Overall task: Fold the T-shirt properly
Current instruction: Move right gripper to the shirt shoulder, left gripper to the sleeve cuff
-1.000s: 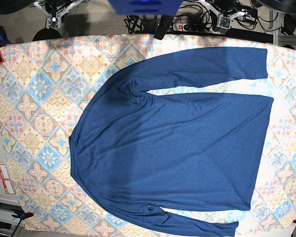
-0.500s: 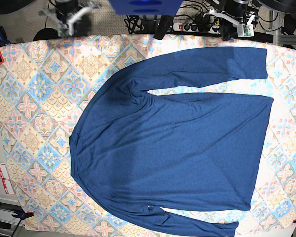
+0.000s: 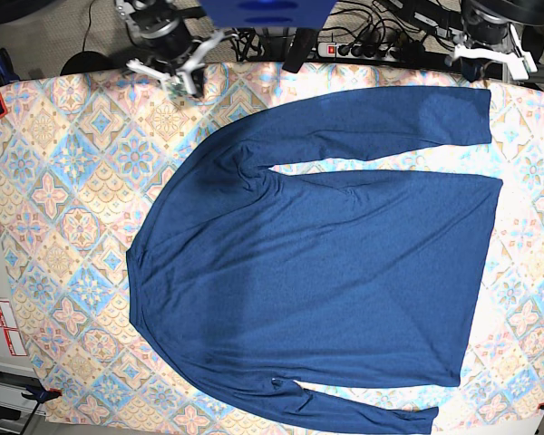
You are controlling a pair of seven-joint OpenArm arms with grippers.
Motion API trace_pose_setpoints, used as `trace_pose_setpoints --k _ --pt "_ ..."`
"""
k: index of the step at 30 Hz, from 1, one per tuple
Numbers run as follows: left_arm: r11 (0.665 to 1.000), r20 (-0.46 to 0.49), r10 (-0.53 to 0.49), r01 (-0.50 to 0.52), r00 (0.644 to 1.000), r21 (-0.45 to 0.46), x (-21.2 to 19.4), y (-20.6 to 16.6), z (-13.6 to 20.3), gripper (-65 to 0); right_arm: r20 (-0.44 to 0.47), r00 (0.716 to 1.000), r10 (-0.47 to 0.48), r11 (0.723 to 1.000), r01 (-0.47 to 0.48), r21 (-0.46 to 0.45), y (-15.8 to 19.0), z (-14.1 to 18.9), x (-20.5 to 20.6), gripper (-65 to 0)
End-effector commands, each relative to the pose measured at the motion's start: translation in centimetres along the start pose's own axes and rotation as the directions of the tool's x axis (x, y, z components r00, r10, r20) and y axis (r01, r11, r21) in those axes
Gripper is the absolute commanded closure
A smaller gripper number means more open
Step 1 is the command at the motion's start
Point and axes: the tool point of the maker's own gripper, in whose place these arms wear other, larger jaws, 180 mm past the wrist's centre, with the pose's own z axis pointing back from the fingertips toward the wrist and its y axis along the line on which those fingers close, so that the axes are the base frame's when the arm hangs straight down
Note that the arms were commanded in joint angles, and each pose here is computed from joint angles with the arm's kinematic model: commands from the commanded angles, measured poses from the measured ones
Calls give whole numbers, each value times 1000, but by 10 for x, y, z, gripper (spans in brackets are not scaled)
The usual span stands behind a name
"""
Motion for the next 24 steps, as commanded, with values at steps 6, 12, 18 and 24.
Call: trace_pose_setpoints --k 6,12,18,24 --pt "998 35 55 -55 998 -2 15 6 3 -260 4 1000 21 1000 -21 21 4 -9 15 -2" --pt "990 63 136 -137 989 23 21 20 -10 -299 18 999 28 999 -29 25 5 -13 23 -2" --pt "969 51 233 -236 971 73 10 44 -20 -299 30 999 32 999 -33 31 7 -16 28 -2" --pt "963 59 251 -255 966 81 10 48 -28 -299 31 999 33 999 -34 31 7 -16 28 -2"
